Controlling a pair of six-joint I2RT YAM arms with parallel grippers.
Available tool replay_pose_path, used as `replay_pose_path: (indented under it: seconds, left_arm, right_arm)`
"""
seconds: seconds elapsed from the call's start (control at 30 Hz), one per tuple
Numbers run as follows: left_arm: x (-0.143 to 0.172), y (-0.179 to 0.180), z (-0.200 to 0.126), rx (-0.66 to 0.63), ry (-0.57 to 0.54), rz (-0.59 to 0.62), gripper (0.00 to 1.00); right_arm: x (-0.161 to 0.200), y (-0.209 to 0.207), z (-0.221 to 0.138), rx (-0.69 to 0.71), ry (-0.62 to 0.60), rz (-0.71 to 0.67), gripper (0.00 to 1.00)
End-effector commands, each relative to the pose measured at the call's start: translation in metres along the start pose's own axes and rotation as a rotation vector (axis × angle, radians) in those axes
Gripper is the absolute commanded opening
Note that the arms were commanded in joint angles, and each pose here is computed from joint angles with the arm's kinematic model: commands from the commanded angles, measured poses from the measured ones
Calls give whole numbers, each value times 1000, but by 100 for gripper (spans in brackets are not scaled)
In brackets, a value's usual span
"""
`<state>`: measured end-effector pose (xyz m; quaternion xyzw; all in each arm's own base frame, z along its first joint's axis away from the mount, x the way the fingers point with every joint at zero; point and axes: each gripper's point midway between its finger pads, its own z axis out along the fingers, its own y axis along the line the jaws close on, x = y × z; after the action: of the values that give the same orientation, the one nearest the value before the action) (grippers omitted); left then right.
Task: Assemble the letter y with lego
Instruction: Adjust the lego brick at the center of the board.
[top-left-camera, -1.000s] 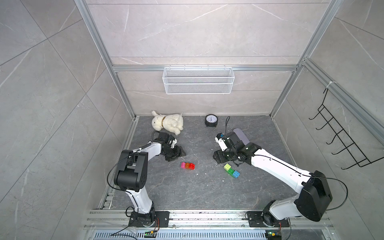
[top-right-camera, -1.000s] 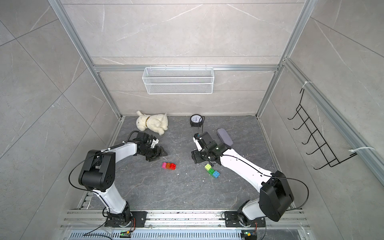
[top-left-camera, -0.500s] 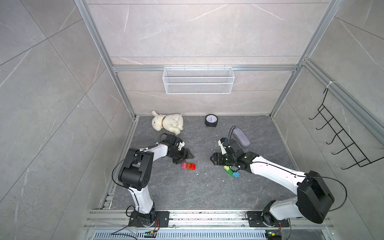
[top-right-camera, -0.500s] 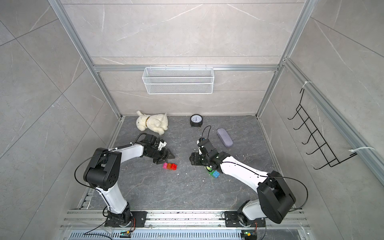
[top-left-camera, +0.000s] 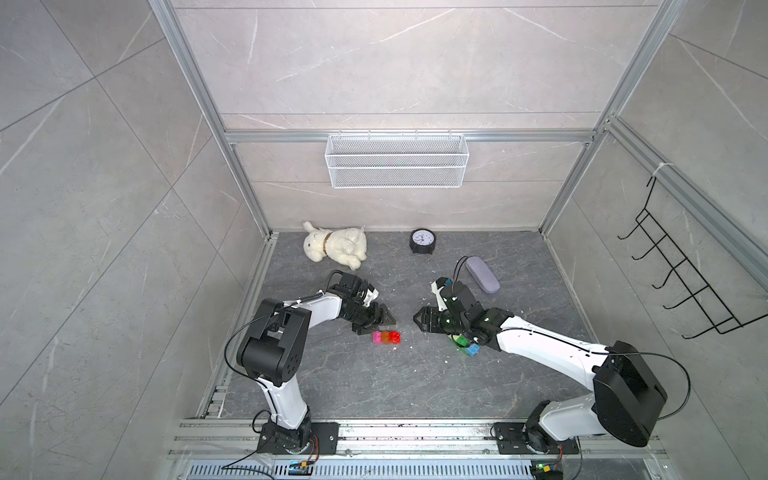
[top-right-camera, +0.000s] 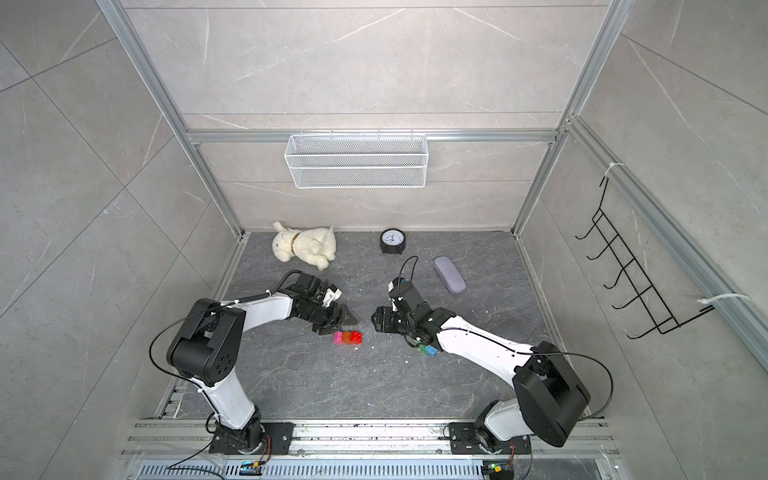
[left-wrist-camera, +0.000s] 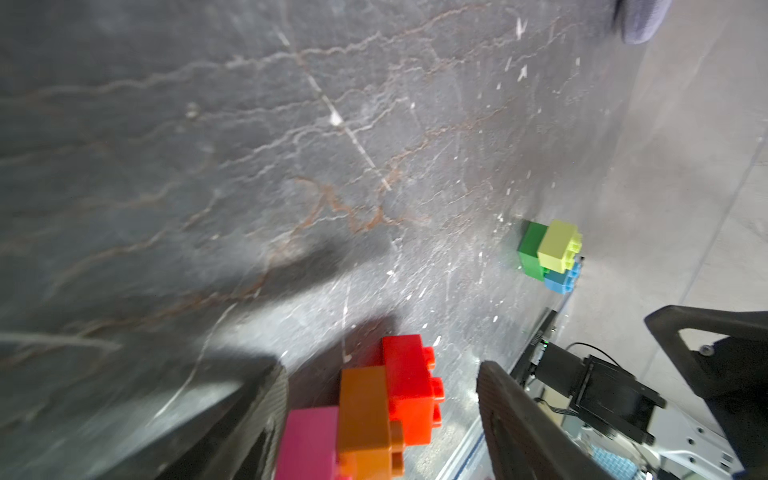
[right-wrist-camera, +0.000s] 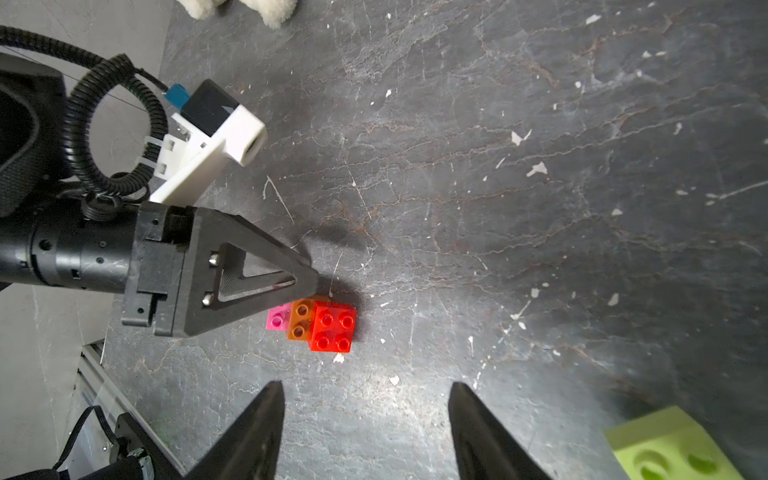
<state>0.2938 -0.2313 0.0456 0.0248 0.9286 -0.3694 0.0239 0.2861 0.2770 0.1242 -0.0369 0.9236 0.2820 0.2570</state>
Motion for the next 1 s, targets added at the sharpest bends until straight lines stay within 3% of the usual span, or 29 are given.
replay_pose_path:
  seconds: [0.0, 0.23, 0.47, 0.7, 0.97]
  left_arm:
    - [-6, -10, -30, -63, -50, 45, 76]
    - [27, 0, -55, -152, 3, -13, 71]
    - [34, 17, -40, -157, 8, -72, 63]
    - [39, 27, -31, -162, 27, -78, 62]
    - [37, 37, -26, -195, 22, -87, 53]
  right_arm:
    - [-1, 8, 7, -29, 6, 55, 64]
    - [-11, 17, 11, -49, -12, 43, 65]
    - [-6, 22, 31, -92, 17, 85, 64]
    - [-1, 14, 33, -60, 37, 72, 65]
    - [4, 11, 37, -60, 44, 89, 65]
